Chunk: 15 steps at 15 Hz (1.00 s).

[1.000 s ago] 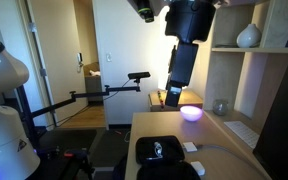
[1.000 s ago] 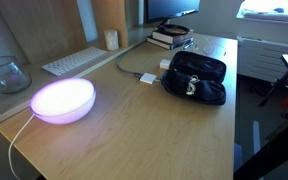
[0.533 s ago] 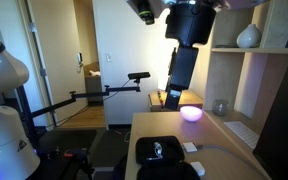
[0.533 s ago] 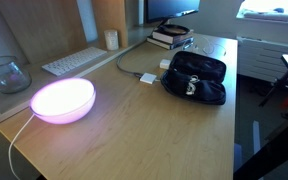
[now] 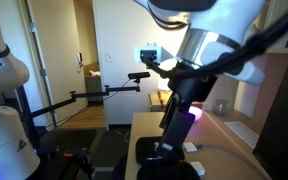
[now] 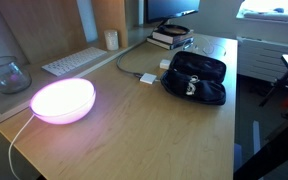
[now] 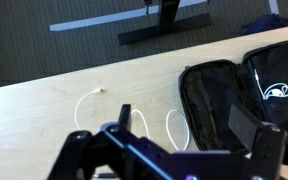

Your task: Close the black case

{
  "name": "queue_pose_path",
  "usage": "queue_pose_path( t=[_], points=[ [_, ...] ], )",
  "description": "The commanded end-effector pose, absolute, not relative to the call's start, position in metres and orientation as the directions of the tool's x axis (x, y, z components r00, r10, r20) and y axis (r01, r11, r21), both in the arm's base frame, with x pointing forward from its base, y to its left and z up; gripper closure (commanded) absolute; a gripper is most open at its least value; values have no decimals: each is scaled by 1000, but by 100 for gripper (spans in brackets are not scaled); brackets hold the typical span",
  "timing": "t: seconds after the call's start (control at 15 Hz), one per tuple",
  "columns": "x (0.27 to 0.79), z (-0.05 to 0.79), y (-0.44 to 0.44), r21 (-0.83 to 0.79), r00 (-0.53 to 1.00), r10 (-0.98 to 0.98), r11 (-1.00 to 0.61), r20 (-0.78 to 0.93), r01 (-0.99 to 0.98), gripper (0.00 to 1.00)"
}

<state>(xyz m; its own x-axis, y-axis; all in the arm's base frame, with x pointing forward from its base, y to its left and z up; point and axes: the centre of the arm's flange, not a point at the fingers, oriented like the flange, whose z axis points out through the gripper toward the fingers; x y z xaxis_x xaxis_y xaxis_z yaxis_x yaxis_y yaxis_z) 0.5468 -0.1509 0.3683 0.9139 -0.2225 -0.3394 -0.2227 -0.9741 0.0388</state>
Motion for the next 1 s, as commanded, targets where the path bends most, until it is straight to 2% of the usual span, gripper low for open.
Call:
queue_pose_path(
  t=[0.0, 0.27, 0.6, 0.93],
  points=[
    [556, 332, -157, 69, 889, -223, -974, -399, -214, 0],
    [555, 294, -153, 81, 904, -146, -989, -401, -124, 0],
    [558, 273, -150, 70, 953, 22, -997, -301, 45, 0],
    [555, 267, -152, 26, 980, 121, -992, -159, 127, 0]
  ],
)
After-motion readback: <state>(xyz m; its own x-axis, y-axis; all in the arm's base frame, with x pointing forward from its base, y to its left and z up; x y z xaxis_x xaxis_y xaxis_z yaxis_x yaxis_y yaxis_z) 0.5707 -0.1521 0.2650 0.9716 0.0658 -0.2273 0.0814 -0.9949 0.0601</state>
